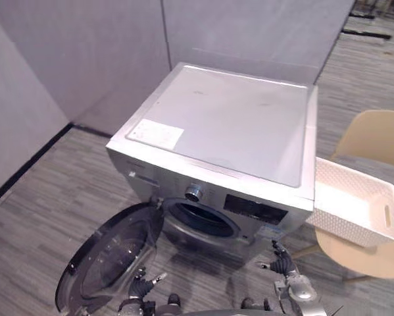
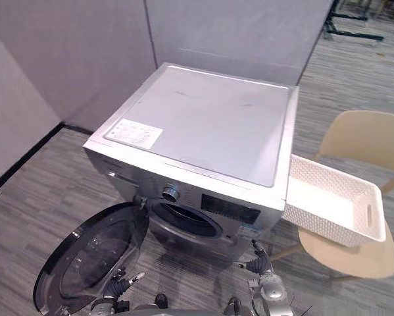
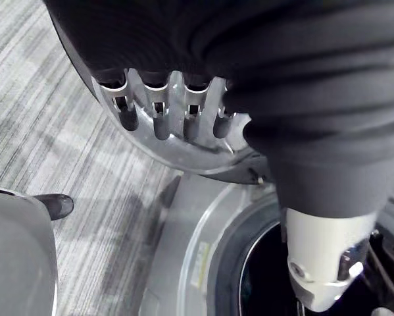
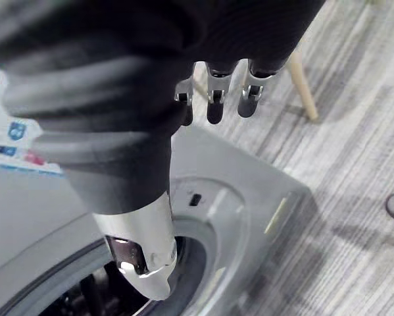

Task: Pick up the laundry basket with both hands and put the clothes into the washing machine.

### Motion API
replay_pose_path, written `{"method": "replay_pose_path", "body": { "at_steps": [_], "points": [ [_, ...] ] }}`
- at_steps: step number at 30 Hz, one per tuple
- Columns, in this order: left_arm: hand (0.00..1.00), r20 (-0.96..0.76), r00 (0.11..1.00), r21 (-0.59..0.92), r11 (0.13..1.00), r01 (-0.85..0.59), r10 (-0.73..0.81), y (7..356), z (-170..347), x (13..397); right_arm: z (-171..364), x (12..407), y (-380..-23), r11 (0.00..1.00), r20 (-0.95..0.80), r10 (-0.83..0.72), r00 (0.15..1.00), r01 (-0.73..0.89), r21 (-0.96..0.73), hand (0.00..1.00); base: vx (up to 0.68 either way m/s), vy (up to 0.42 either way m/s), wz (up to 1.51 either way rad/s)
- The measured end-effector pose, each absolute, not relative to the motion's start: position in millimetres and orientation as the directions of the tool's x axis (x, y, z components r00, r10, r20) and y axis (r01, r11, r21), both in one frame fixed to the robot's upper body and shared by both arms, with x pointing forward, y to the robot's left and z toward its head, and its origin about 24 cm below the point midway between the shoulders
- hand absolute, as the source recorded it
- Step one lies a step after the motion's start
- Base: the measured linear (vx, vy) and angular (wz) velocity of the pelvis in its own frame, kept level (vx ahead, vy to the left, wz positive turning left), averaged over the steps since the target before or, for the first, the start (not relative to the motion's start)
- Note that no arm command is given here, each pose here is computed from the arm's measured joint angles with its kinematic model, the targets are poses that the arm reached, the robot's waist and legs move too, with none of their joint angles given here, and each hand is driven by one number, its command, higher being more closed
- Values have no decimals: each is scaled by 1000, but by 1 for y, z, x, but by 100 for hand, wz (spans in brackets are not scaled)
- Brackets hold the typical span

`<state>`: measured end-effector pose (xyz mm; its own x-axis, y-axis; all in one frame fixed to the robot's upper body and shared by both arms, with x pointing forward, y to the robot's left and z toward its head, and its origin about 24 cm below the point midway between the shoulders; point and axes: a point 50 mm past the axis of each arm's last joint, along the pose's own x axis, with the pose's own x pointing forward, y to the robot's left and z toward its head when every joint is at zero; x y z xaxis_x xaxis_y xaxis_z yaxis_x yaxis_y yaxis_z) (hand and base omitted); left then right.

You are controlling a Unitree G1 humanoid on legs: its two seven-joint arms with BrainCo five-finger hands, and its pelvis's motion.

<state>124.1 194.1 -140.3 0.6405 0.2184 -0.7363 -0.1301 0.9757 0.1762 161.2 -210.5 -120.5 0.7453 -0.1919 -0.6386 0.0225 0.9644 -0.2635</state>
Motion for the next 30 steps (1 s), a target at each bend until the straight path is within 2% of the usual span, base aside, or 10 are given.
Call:
{"method": "replay_pose_path", "body": {
  "at_steps": [6,8,12,19,23,26,30],
  "points": [
    [0,-691,680,203,968,-145,247,205,-132,138,-122,167,-206,967,-647,-199,736,39,-253,0,-153,-6,22],
    [0,-703,674,169,974,-150,226,191,-135,135,-115,180,-215,958,-615,-226,755,57,-282,0,-216,65,-45],
    [0,-631,755,147,983,-112,181,171,-121,166,-102,202,-217,947,-551,-273,789,119,-299,0,-285,-34,-4],
    [0,-611,781,164,986,-38,132,161,-118,166,-116,175,-222,936,-605,-344,718,209,-284,0,-260,-1,26],
    [0,-495,866,163,987,14,69,147,-94,191,-122,159,-227,932,-631,-355,690,207,-298,0,-131,196,8],
    [0,-322,947,189,981,45,18,137,-58,219,-128,146,-215,941,-660,-336,672,209,-266,0,-85,188,32],
    [0,-51,996,176,983,-61,71,143,-3,242,-131,138,-214,941,-674,-336,658,211,-264,0,-23,137,20]
  ]
}}
